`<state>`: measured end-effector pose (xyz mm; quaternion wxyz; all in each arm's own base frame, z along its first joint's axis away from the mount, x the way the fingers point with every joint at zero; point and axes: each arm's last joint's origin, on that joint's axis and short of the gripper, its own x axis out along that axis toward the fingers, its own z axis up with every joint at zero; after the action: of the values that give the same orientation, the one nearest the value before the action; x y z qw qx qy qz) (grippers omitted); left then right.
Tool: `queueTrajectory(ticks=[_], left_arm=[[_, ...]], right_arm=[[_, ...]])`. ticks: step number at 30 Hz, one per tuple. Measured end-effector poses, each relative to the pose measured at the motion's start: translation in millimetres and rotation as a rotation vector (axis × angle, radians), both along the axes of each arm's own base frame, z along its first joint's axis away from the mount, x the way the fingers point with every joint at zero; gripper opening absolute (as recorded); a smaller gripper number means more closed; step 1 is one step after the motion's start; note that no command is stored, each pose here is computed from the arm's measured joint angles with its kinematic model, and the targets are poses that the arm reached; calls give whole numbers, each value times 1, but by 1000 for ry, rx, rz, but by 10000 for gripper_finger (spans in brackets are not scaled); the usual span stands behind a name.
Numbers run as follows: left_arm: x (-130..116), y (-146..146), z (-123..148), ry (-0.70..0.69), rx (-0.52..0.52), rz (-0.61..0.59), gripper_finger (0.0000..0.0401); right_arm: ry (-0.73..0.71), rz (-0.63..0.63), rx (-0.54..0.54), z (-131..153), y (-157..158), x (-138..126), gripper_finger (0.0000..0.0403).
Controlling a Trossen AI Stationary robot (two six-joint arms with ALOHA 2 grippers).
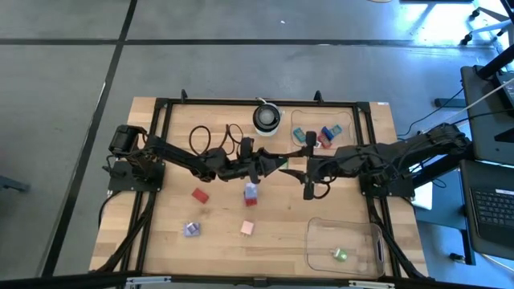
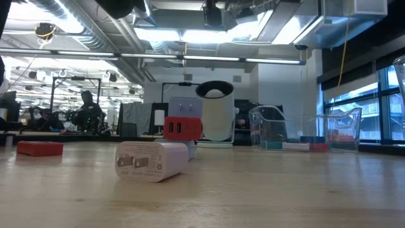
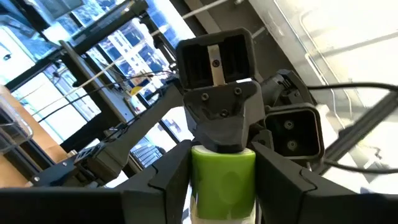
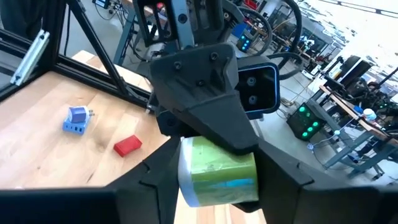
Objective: Pick & Place Office items
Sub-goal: Put the green charger adapter into the bottom transparent bin
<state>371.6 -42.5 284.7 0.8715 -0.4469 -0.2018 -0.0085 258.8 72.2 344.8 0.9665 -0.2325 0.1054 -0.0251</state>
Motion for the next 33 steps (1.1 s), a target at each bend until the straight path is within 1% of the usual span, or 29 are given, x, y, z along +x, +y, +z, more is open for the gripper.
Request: queueTrajectory(ticks=[4, 8, 11, 15, 17, 19, 21, 27, 30, 33], left_arm=[[0, 1, 0, -2, -25, 39, 189], [0, 1, 0, -6, -35, 40, 222], [0, 3, 1, -9, -37, 51, 242], [0, 10, 0, -5, -35, 69, 259], [1, 14, -1, 7, -32, 79, 262], [3, 17, -3, 39, -26, 85, 262], [4, 20, -6, 70, -21, 92, 262], [7, 26, -18, 201, -6, 112, 260], [8, 28, -23, 247, -31, 112, 260], [8, 28, -27, 277, -67, 105, 258]], right_arm=[[19, -1, -13, -2, 0, 0, 163], [31, 1, -16, -3, 0, -1, 175], [55, -12, -27, -5, -1, -2, 174], [113, -68, -57, -7, -5, -10, 170], [125, -88, -32, -5, -8, -17, 170], [115, -105, 32, -1, -11, -26, 171], [107, -112, 120, 4, -13, -36, 172], [101, -133, 466, 14, -18, -69, 173], [201, -103, 626, 12, -19, -88, 173], [386, -59, 770, 3, -18, -107, 173]])
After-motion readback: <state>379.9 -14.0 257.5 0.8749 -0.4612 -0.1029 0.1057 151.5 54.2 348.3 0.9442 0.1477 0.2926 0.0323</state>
